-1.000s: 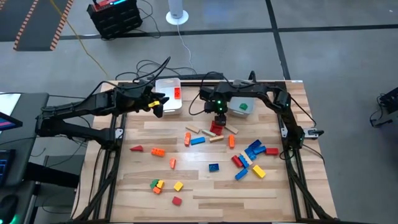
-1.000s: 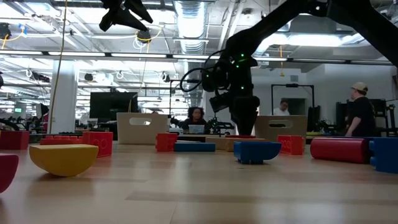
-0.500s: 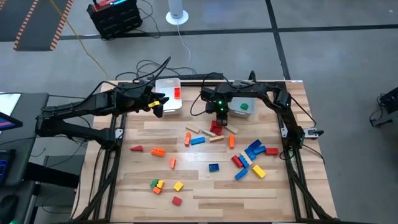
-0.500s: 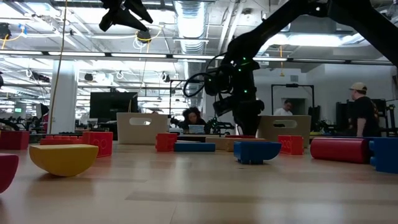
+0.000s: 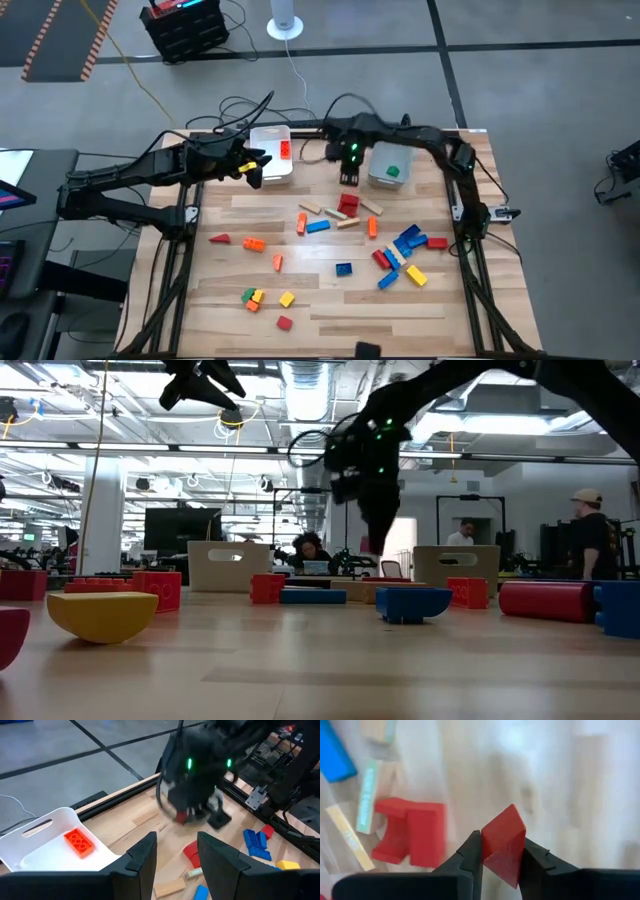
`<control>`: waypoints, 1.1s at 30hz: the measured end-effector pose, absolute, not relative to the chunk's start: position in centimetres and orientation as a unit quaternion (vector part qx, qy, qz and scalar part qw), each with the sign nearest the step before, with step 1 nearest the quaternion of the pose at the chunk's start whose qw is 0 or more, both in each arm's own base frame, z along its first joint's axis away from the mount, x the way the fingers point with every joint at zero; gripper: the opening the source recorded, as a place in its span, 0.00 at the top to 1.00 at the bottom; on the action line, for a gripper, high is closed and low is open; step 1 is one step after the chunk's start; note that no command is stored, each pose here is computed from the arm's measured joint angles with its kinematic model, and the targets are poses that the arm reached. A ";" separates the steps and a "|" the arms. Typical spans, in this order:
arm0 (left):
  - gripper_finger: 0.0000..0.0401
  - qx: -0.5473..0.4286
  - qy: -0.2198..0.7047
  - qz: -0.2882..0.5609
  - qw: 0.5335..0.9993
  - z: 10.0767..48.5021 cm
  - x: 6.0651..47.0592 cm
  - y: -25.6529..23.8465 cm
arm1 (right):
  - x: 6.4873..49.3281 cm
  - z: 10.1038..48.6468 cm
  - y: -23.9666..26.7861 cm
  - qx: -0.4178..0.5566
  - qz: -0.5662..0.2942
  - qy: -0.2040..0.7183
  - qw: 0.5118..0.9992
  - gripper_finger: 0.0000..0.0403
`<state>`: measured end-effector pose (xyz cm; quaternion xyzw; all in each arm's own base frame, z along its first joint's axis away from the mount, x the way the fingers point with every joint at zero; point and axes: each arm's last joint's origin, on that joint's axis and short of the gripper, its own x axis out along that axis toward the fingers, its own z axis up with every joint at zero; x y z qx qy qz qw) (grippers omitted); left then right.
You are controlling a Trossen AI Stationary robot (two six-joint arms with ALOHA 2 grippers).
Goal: Sort blocks by size
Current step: Put the red triangle wooden block into the gray bin, then put the orange rectangle game piece into the white bin
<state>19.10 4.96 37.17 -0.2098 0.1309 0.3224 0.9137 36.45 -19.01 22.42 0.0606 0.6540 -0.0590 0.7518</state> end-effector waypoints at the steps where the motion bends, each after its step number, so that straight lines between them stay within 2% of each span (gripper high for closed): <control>1: 0.67 -0.213 0.130 0.323 0.913 37.2 19.1 5.0 | 35.7 23.3 -19.6 0.071 -0.074 0.648 0.754 0.72; 4: 0.67 -0.219 0.126 0.321 0.912 37.2 19.1 4.9 | 33.1 25.7 -21.0 0.095 -0.118 0.625 0.766 0.70; 7: 0.67 -0.224 0.128 0.323 0.911 37.0 19.6 4.9 | 30.1 26.5 -21.9 0.120 -0.148 0.619 0.762 0.70; 12: 0.67 -0.229 0.144 0.325 0.906 36.2 21.0 5.2 | 25.8 24.9 -22.1 0.156 -0.176 0.625 0.744 0.68; 18: 0.67 -0.244 0.168 0.307 0.904 34.7 23.4 5.3 | 22.8 21.8 -20.5 0.184 -0.167 0.658 0.710 0.52; 23: 0.67 -0.257 0.146 0.297 0.908 34.9 23.9 5.2 | 21.4 20.8 -18.9 0.157 -0.132 0.676 0.708 0.43; 30: 0.67 -0.273 0.118 0.295 0.908 35.7 23.4 5.2 | 19.5 19.7 -17.7 0.093 -0.096 0.690 0.712 0.44; 33: 0.67 -0.281 0.112 0.296 0.906 35.8 23.3 5.2 | 18.7 19.2 -17.7 0.062 -0.096 0.708 0.697 0.45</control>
